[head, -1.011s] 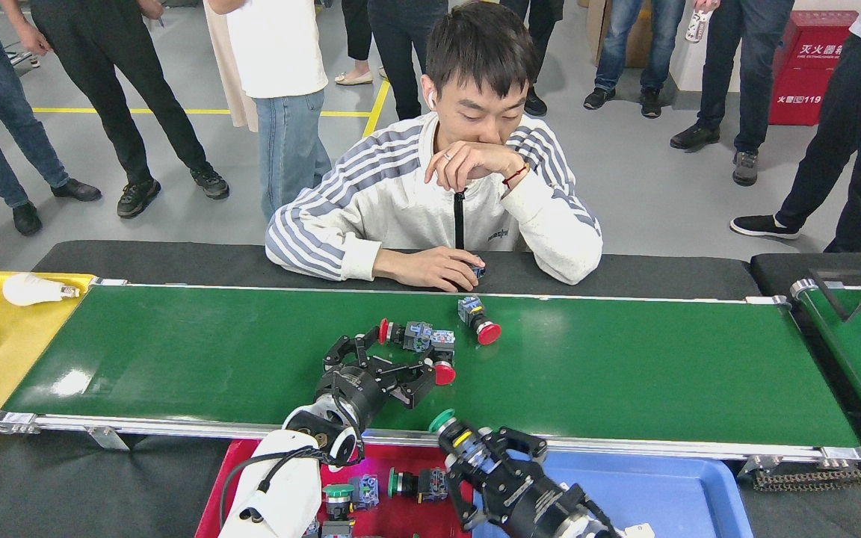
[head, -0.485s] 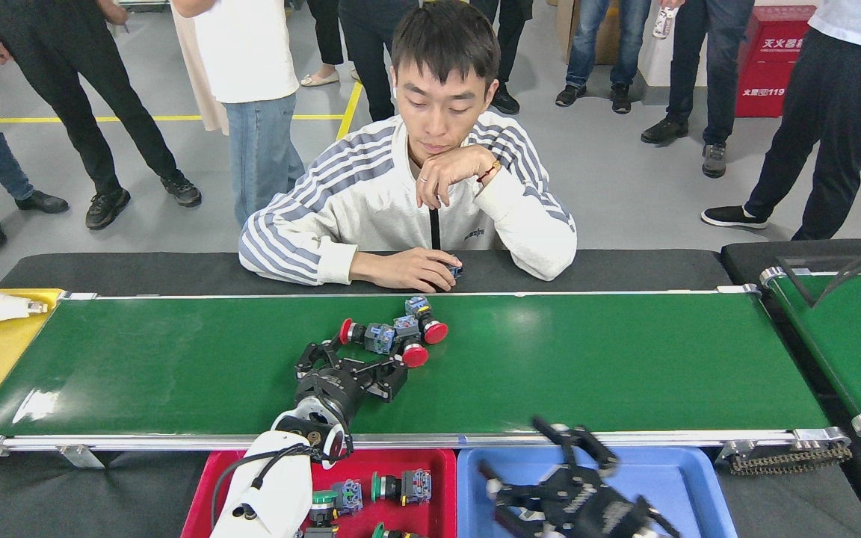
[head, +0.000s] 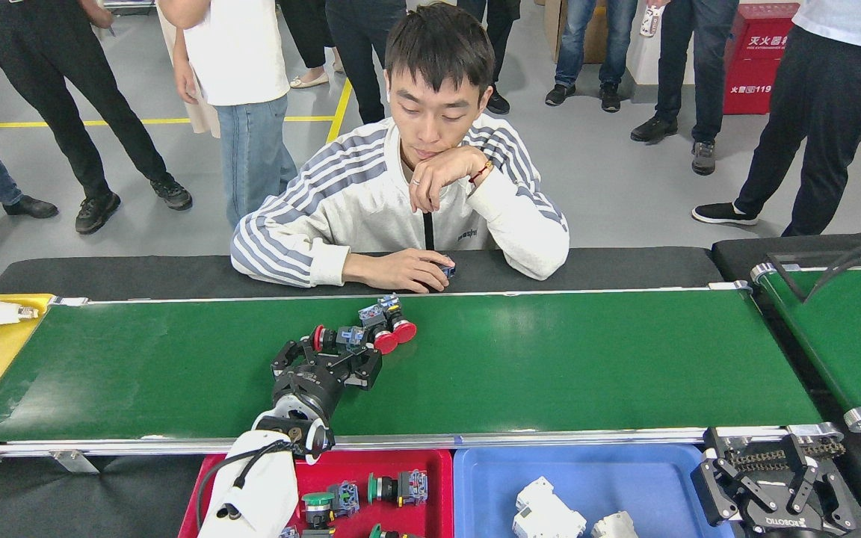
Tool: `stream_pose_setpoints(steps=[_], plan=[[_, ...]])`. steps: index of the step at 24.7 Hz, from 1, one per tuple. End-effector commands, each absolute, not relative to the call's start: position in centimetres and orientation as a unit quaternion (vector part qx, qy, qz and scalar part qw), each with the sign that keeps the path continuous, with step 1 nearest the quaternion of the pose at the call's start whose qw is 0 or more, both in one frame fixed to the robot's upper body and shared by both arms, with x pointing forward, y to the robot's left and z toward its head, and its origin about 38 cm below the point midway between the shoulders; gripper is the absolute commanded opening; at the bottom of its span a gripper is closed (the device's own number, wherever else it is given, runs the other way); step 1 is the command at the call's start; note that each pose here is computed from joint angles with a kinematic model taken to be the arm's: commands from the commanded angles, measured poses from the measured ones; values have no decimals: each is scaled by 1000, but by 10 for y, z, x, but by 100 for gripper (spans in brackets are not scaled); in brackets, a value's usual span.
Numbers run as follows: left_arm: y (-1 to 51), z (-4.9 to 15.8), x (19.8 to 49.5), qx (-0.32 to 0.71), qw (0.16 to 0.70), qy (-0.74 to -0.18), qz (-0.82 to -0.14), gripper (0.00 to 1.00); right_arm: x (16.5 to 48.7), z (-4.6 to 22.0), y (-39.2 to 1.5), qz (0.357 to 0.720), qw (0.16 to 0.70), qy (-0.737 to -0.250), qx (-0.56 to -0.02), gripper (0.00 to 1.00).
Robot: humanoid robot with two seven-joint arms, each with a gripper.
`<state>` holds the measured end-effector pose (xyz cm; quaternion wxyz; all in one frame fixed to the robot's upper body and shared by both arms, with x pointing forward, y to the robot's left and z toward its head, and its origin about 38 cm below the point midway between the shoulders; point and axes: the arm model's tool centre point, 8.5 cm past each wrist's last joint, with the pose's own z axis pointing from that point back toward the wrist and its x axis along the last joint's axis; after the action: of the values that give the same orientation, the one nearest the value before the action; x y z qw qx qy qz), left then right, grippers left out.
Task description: Pick switch part from conveyor to tray
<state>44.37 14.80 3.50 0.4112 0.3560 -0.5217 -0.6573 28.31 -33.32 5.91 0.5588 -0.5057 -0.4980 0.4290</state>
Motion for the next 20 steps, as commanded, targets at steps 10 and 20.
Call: stream_pose_setpoints(steps=[10, 20], plan=[[174, 56, 298, 235, 232, -617, -714, 100, 279, 57, -344, 458, 564, -474, -497, 99], [247, 56, 324, 419, 427, -524, -607, 100, 293, 68, -344, 464, 545, -488, -499, 99]])
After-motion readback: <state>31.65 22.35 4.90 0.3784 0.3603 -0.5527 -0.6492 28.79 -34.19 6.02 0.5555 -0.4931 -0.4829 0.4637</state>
